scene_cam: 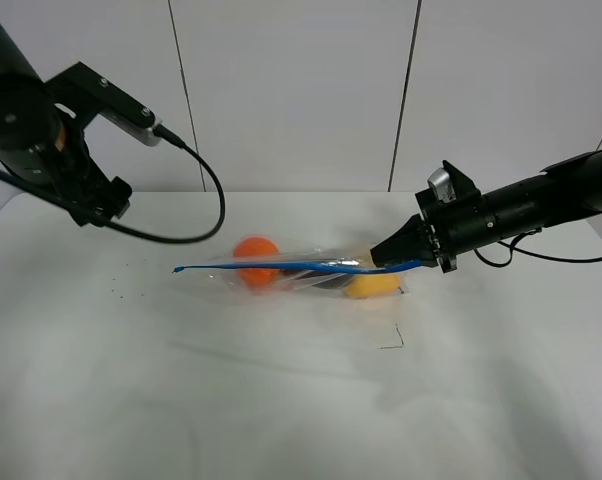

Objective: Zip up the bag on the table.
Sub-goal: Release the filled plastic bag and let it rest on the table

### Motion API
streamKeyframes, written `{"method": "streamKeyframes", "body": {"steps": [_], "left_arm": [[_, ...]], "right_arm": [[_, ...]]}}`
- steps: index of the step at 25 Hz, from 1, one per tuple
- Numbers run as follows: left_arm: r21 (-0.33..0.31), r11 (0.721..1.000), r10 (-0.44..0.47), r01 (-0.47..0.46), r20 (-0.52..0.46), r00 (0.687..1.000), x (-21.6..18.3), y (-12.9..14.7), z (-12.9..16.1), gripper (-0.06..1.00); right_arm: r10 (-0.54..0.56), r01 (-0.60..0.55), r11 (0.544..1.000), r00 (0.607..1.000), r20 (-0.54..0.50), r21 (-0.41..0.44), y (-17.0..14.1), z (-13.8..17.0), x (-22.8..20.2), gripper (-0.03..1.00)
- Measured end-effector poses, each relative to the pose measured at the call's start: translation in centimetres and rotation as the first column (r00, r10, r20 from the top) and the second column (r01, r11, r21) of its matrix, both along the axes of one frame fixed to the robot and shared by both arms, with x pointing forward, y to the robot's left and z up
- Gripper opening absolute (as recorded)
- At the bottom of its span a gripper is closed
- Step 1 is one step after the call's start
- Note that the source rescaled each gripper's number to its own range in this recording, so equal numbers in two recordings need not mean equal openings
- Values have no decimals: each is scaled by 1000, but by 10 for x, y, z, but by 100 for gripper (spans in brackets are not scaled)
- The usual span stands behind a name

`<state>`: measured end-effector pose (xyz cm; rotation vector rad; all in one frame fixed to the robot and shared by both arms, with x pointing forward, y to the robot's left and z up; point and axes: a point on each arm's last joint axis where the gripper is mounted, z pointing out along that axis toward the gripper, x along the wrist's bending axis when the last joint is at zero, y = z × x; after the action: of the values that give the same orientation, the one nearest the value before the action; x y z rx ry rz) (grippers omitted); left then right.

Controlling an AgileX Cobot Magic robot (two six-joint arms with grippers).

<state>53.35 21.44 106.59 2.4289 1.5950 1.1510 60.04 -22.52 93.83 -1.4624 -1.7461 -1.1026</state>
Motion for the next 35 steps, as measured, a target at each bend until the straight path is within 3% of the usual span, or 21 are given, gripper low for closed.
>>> {"method": "streamKeyframes", "body": {"steps": [4, 9, 16, 20, 25, 35], "left_arm": [[-119, 990, 75, -81, -55, 996, 10, 25, 16, 100], [-240, 951, 172, -195, -113, 979, 14, 57, 17, 100], [-303, 882, 319, -361, -179, 931, 11, 96, 14, 100], [-329, 845, 389, -422, -164, 907, 2, 117, 23, 100], [-376, 820, 437, -432, -76, 896, -21, 131, 52, 100], [-449, 835, 407, -319, 114, 906, -87, 124, 111, 100]], "right_arm": [[0, 0, 1000, 1000, 0, 0, 0, 0, 0, 0], [1, -1, 1000, 1000, 1, 0, 0, 0, 0, 0], [13, -13, 1000, 1000, 3, -13, 0, -1, -1, 0], [16, -16, 1000, 1000, 3, -16, -1, -1, -1, 0], [21, -21, 1000, 1000, 10, -17, -1, -1, -1, 0], [32, -31, 999, 999, 24, -21, -1, -2, -1, 0]]}}
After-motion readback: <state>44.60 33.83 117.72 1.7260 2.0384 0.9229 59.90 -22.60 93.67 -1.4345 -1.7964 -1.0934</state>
